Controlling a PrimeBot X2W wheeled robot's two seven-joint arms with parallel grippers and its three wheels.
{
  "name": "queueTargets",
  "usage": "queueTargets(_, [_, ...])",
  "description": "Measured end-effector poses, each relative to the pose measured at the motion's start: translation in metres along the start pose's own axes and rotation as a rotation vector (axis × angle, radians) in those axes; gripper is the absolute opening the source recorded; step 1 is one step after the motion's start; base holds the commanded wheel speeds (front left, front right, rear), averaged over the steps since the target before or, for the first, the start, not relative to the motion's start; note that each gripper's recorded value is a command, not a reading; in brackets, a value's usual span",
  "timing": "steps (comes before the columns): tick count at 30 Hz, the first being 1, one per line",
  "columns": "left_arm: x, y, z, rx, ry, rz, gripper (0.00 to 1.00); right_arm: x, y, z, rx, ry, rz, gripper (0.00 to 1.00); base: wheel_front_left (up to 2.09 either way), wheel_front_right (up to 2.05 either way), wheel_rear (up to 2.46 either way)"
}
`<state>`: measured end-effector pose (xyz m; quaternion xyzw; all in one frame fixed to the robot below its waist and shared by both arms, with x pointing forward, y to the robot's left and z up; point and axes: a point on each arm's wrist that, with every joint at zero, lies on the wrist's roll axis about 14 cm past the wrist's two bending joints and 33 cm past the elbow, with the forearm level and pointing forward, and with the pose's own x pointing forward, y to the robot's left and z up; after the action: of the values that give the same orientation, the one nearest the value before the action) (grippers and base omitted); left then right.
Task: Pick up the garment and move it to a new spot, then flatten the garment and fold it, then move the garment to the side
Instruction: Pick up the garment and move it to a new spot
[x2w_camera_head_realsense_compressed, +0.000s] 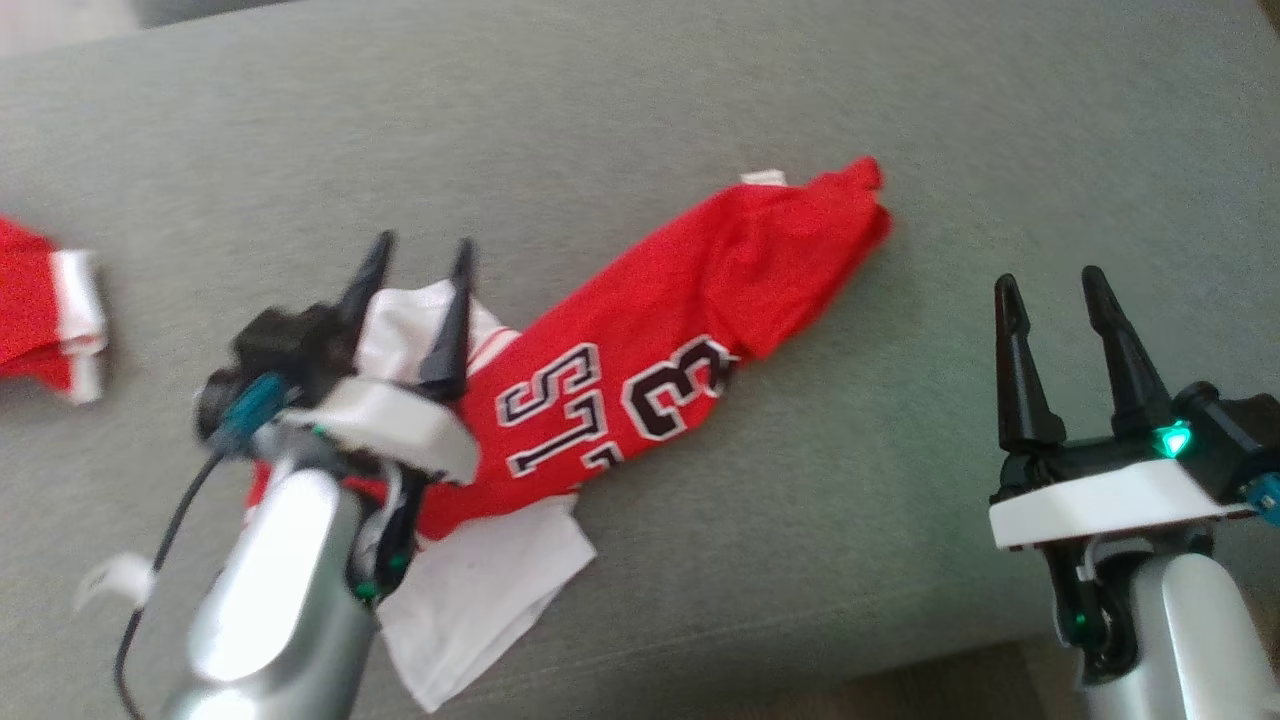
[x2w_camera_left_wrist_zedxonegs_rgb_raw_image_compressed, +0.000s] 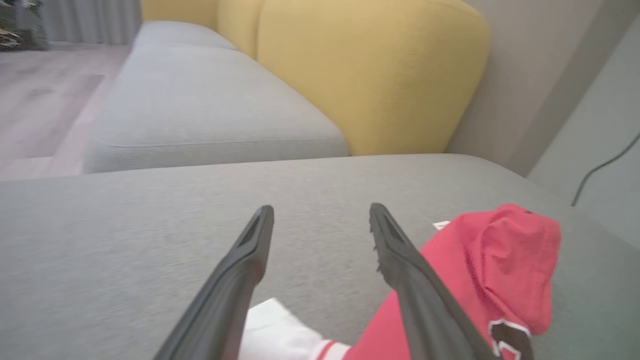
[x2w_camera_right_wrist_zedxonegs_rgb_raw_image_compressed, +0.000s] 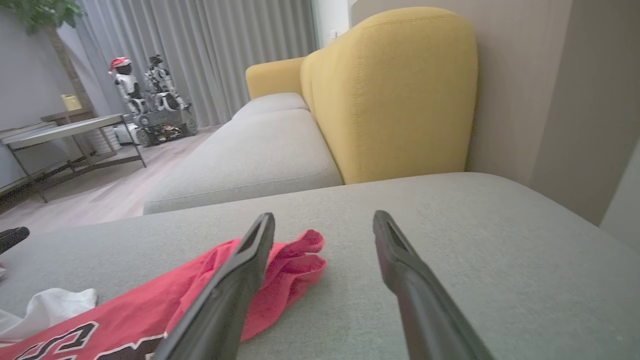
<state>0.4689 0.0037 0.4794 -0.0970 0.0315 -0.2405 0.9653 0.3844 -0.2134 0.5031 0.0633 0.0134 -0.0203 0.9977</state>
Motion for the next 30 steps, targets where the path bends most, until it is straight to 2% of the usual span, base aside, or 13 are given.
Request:
queueTargets(1, [-0.016,0.023,0.009,0.015,-0.029,0.082,1.00,0.005,0.008,0.002,-0.003,-0.002,0.027,1.00,0.00,0.00,0.00])
queueTargets(5, [-0.053,0.069,0.023,0.049,-0.070,0.243,1.00,0.011,0.027,0.004,-0.009,-0.002,0.082,1.00,0.00,0.00,0.00])
queueTargets(10, [-0.097,0.094,0.033,0.073,-0.093,0.356,1.00,0.010,0.040,0.003,-0.009,0.014,0.120,1.00,0.00,0.00,0.00])
queueTargets(20, [-0.144,0.089,0.042,0.087,-0.126,0.396,1.00,-0.006,0.052,0.002,-0.023,0.030,0.157,1.00,0.00,0.00,0.00])
queueTargets(30, [-0.159,0.073,0.040,0.093,-0.117,0.367,1.00,-0.030,0.042,-0.002,-0.024,0.051,0.131,1.00,0.00,0.00,0.00])
